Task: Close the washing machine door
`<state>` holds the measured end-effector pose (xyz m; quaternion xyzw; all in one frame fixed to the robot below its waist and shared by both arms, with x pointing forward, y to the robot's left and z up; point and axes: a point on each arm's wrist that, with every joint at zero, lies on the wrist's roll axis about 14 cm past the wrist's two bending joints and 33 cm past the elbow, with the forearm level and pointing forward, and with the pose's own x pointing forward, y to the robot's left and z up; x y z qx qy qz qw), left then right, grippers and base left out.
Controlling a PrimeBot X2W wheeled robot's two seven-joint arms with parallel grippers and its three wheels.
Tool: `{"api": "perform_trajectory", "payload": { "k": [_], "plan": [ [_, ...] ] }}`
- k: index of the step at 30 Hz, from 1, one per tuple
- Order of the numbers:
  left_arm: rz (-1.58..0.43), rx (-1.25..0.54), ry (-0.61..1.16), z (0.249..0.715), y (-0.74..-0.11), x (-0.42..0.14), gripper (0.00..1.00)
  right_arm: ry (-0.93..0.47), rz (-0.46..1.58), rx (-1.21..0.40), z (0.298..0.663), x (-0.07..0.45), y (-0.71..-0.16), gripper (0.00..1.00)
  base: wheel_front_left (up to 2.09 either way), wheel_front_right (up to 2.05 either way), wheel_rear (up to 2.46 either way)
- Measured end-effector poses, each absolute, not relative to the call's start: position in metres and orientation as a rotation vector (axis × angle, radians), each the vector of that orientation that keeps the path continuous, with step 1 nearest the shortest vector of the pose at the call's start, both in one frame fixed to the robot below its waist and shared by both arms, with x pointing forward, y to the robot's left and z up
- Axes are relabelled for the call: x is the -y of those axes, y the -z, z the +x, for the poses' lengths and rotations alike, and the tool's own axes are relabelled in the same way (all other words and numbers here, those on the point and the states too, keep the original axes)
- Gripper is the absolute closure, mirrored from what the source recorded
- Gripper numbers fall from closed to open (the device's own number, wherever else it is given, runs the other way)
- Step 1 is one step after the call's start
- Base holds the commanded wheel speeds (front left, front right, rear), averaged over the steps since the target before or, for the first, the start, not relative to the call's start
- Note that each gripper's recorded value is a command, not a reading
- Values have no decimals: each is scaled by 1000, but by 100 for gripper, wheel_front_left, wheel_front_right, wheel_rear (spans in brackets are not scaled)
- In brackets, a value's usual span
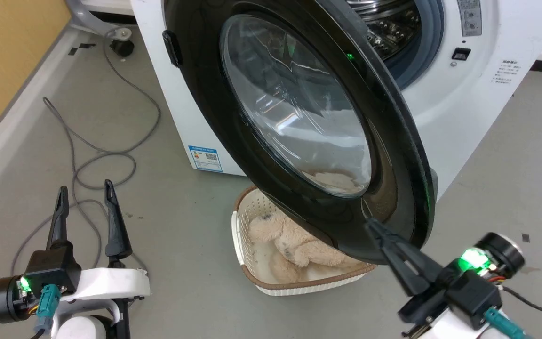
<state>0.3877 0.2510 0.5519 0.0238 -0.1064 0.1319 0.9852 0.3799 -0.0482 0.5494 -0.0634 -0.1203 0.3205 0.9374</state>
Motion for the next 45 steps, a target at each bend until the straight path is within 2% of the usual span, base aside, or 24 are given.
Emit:
{"api": "perform_trajectory", "payload": {
  "k": [11, 25, 35, 45],
  "plan": [
    [45, 176, -236, 407, -535, -243, 0, -469, -144, 151, 422, 102, -519, 100, 0, 0, 0],
    [31, 143, -196, 454, -510, -229, 0, -271, -195, 179, 524, 157, -518, 100, 0, 0, 0],
    [25, 99, -188, 484, -480, -226, 0, -191, -204, 156, 597, 179, -499, 100, 0, 0, 0],
    [31, 78, -197, 485, -471, -231, 0, -153, -227, 131, 622, 190, -493, 100, 0, 0, 0]
  ]
}}
